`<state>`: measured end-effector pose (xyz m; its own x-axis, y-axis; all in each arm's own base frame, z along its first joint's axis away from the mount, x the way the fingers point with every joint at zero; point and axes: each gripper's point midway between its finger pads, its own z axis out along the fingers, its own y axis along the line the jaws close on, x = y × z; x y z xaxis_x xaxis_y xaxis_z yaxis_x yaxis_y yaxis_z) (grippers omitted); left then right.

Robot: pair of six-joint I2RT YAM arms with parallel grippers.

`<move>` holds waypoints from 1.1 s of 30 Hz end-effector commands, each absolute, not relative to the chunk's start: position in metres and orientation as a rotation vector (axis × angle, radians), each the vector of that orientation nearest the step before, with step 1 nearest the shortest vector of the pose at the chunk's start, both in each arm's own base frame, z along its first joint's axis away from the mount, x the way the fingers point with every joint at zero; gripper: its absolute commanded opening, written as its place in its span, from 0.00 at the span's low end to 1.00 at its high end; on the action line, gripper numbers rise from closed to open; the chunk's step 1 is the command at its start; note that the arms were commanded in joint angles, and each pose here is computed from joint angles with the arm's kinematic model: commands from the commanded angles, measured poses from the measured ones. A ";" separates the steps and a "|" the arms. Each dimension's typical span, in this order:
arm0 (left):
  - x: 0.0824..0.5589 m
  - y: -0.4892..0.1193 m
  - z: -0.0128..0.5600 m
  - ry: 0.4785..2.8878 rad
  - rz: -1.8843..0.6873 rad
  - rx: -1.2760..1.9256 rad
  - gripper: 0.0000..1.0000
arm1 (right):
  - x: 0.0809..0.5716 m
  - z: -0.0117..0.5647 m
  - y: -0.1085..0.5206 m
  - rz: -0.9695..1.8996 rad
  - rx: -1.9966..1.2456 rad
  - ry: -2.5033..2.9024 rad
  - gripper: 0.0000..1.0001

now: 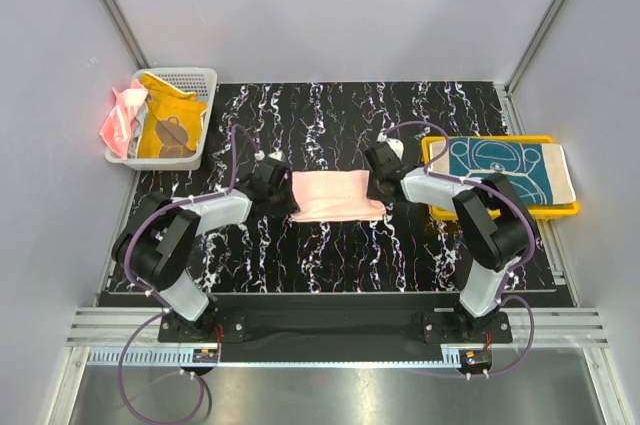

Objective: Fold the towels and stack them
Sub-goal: Neatly place the folded towel into the bin

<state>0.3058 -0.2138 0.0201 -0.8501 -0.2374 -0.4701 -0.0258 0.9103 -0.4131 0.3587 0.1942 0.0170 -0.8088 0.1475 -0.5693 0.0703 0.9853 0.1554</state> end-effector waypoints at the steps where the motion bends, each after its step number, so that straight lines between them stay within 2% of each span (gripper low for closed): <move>1: 0.304 -0.212 0.021 2.567 -0.509 -0.157 0.11 | 0.342 0.009 0.178 0.000 0.131 2.569 0.20; 5: 0.306 -0.216 0.029 2.551 -0.533 -0.135 0.18 | 0.345 0.020 0.167 -0.136 0.100 2.532 0.07; 9: 0.310 -0.219 0.043 2.529 -0.550 -0.109 0.27 | 0.345 0.033 0.158 -0.305 0.044 2.502 0.00; 12: 0.313 -0.222 0.057 2.511 -0.565 -0.091 0.32 | 0.346 0.041 0.154 -0.385 0.028 2.474 0.00; 17: 0.317 -0.226 0.082 2.471 -0.595 -0.084 0.35 | 0.347 0.055 0.144 -0.530 -0.007 2.429 0.00; 33: 0.295 -0.221 0.146 2.379 -0.678 -0.023 0.35 | 0.355 0.105 0.110 -0.904 -0.157 2.261 0.00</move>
